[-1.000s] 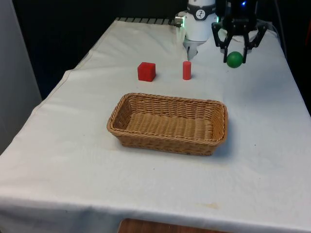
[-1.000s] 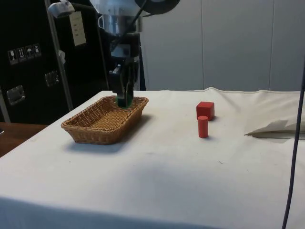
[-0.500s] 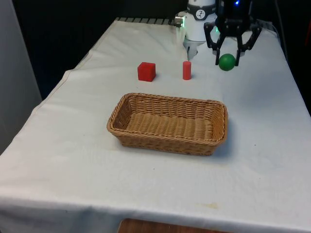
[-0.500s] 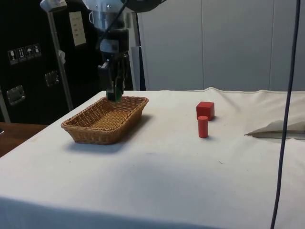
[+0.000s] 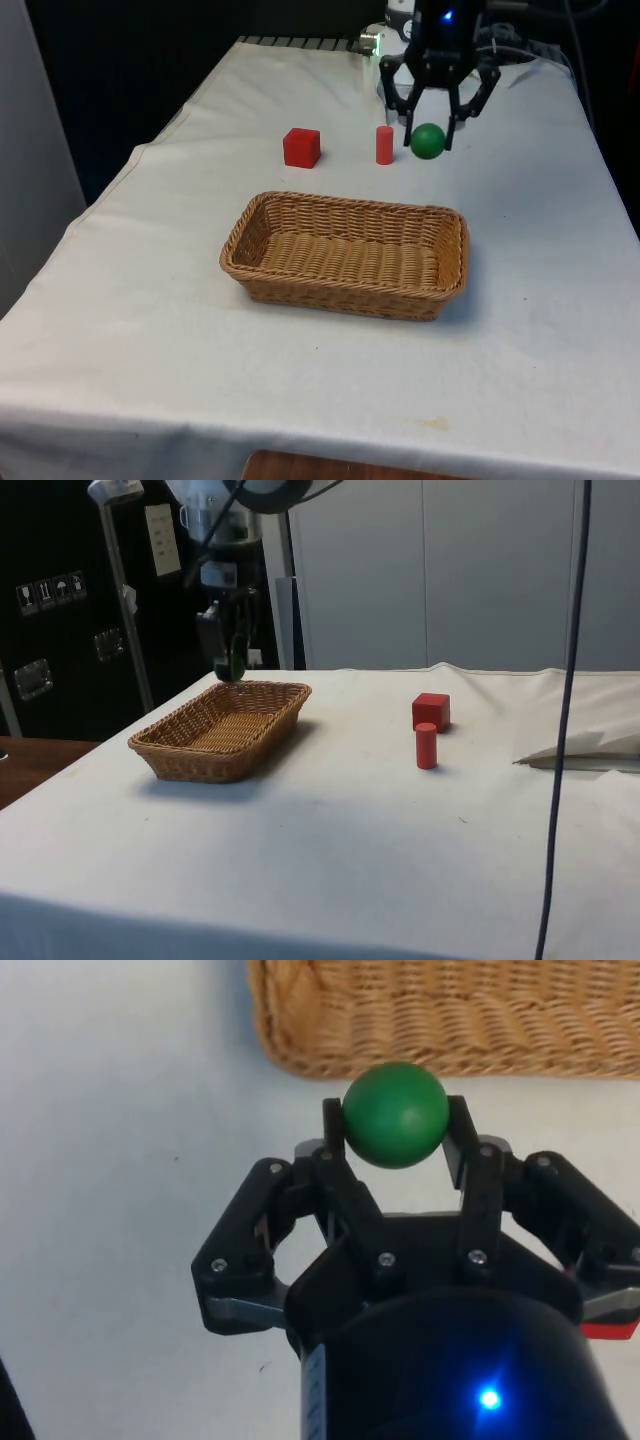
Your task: Pick up the object to the left of the cylinder and place it into the basket.
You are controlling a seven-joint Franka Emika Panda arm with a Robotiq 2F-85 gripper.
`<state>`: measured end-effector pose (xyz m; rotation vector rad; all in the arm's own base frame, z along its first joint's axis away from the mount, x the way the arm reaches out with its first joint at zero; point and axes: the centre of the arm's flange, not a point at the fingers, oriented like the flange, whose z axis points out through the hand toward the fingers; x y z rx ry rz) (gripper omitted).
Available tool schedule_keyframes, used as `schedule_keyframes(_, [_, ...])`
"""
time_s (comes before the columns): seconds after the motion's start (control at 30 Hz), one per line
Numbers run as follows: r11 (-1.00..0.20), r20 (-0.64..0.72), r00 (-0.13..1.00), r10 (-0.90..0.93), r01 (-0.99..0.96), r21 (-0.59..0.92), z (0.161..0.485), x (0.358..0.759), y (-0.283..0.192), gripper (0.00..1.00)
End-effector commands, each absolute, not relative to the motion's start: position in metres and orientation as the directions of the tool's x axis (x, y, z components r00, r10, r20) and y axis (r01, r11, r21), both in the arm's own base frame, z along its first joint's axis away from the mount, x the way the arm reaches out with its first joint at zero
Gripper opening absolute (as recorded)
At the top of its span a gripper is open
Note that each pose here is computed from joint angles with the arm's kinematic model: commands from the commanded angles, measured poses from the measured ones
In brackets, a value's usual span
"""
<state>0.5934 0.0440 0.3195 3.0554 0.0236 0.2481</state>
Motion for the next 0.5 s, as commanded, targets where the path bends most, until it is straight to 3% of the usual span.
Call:
schedule_keyframes(0.0, [-0.998,0.154,0.988,0.021,0.011,0.068,0.318,0.596,0.041,0.00])
schedule_keyframes(0.47, [-0.995,0.154,0.988,0.017,0.002,0.102,0.286,0.629,0.006,0.00])
